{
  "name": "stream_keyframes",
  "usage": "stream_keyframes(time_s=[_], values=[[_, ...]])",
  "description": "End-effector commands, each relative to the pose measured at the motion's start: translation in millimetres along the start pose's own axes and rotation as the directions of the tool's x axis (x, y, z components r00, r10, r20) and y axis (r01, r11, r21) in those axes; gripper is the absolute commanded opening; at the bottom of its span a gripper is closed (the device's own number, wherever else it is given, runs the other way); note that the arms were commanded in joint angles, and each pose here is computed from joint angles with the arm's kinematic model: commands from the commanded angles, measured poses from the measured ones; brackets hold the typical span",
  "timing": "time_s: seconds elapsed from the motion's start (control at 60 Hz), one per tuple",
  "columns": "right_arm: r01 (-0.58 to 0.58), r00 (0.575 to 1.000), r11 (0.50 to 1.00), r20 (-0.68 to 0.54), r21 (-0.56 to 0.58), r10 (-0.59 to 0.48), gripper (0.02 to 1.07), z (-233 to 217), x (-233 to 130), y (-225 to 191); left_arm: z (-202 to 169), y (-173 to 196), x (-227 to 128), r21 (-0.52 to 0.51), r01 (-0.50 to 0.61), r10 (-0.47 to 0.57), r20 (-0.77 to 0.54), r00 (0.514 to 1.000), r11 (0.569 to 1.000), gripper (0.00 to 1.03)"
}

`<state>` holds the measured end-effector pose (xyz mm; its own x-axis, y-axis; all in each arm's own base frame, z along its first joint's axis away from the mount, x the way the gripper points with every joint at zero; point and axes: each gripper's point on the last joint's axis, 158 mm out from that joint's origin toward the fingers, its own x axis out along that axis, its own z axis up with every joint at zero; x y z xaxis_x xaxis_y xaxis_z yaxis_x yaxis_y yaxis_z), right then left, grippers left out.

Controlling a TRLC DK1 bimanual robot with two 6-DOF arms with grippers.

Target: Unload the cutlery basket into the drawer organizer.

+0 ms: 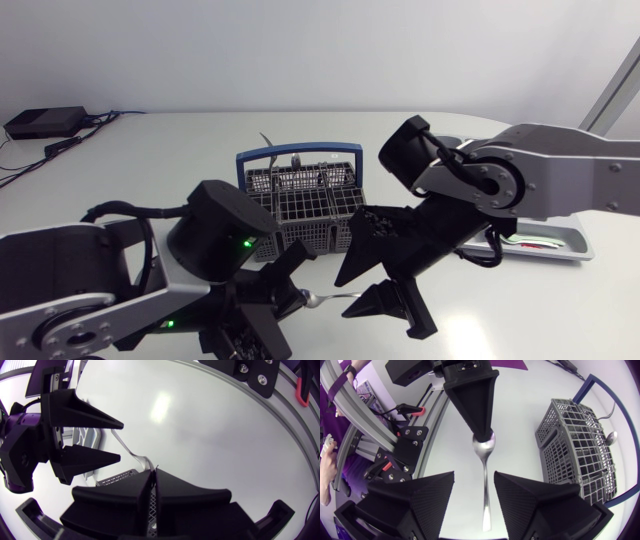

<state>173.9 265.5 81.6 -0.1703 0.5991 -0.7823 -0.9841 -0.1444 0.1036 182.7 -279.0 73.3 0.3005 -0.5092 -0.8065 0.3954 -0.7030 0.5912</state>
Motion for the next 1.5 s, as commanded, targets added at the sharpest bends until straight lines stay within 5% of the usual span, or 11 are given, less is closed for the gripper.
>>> stream_keyframes(time_s=[0.0, 0.333, 0.783, 1.15, 1.4, 1.483], values=[[-0.048, 0.999, 0.999, -0.014, -0.021, 0.047, 0.44, -11, 13, 6, 3, 12, -1, -0.004, -0.013, 0.013, 0.005, 1.0, 1.0, 0.07], [-0.096, 0.995, 0.995, -0.022, -0.018, 0.096, 0.38, -17, 25, 12, 4, 14, 1, -0.004, -0.008, 0.008, 0.004, 1.0, 1.0, 0.07], [-0.122, 0.992, 0.992, -0.036, -0.023, 0.121, 0.08, -19, 31, 20, 4, 15, 1, -0.01, -0.008, 0.008, 0.003, 1.0, 1.0, 0.07], [-0.129, 0.991, 0.991, -0.042, -0.022, 0.128, 0.08, -25, 33, 26, 1, 13, 5, -0.033, -0.005, 0.004, -0.011, 1.0, 0.999, 0.09], [-0.122, 0.991, 0.993, -0.057, 0.002, 0.122, 0.08, -38, 34, 30, -12, 35, 1, -0.087, -0.066, 0.063, -0.04, 0.997, 0.994, 0.78], [-0.108, 0.993, 0.994, -0.053, 0.015, 0.109, 0.08, -44, 33, 30, -21, 51, -2, -0.143, -0.099, 0.092, -0.06, 0.994, 0.985, 0.88]])
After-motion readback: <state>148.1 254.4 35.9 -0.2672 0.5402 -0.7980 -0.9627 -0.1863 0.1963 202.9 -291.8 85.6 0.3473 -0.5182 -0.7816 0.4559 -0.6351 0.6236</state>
